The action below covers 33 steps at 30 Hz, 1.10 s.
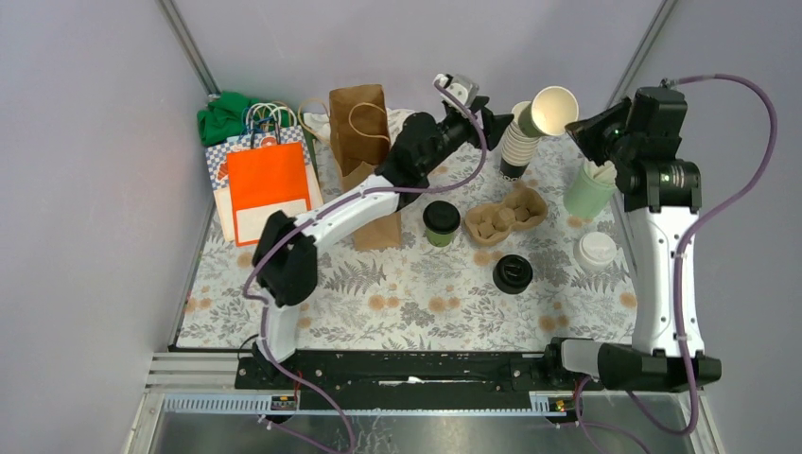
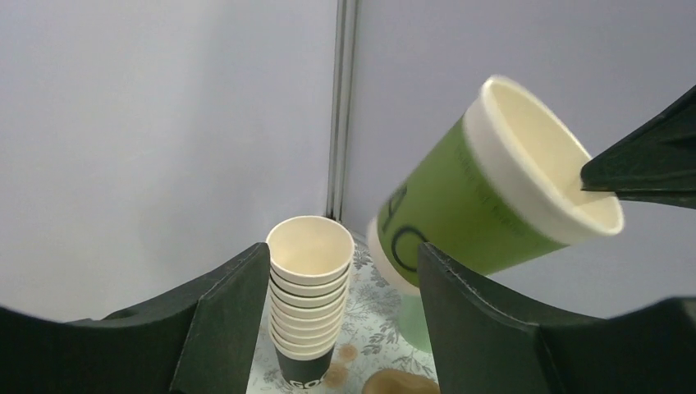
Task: Pack the takeout coffee
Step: Pick up the coffee cup, then place the coffee cup at the center of the board.
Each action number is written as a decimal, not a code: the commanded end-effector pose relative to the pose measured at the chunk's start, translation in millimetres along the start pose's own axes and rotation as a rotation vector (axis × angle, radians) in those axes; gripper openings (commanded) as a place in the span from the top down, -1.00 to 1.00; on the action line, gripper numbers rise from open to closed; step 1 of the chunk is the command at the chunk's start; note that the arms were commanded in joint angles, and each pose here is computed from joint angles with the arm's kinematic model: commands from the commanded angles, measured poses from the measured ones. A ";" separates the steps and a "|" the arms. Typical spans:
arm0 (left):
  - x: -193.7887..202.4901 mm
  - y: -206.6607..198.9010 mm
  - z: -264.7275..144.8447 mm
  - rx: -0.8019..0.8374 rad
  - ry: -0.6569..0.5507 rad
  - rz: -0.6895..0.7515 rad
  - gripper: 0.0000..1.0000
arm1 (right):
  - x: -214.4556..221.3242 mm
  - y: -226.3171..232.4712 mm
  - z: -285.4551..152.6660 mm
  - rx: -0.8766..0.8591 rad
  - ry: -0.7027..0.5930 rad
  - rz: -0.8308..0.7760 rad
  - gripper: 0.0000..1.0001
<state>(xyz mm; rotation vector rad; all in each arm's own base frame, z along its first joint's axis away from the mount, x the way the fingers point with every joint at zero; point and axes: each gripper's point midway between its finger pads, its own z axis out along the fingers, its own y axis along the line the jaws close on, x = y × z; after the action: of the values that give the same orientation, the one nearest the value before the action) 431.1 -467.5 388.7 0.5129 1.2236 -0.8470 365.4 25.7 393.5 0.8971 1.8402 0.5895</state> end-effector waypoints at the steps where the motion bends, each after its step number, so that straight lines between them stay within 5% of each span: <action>1: -45.5 -12.0 -27.5 -0.004 -0.042 0.031 -0.42 | 7.5 -8.8 -26.4 -0.017 -0.008 -0.060 1.00; 17: -80.3 -21.5 -50.3 -0.010 -0.002 0.101 -0.59 | 16.5 -19.4 -34.7 0.007 0.025 -0.113 1.00; 24: -86.4 -52.9 -83.7 0.049 0.049 0.117 -0.98 | 78.1 -56.2 -26.2 0.036 0.289 -0.176 1.00; 33: -83.4 -101.3 -139.3 0.092 0.154 0.119 -0.98 | 159.5 -116.2 -39.3 0.084 0.550 -0.171 1.00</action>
<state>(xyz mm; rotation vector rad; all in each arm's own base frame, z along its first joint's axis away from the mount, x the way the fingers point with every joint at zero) 284.2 -416.7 440.8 0.7021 1.2608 -0.8139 280.0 59.9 244.0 0.7715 2.3589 0.6028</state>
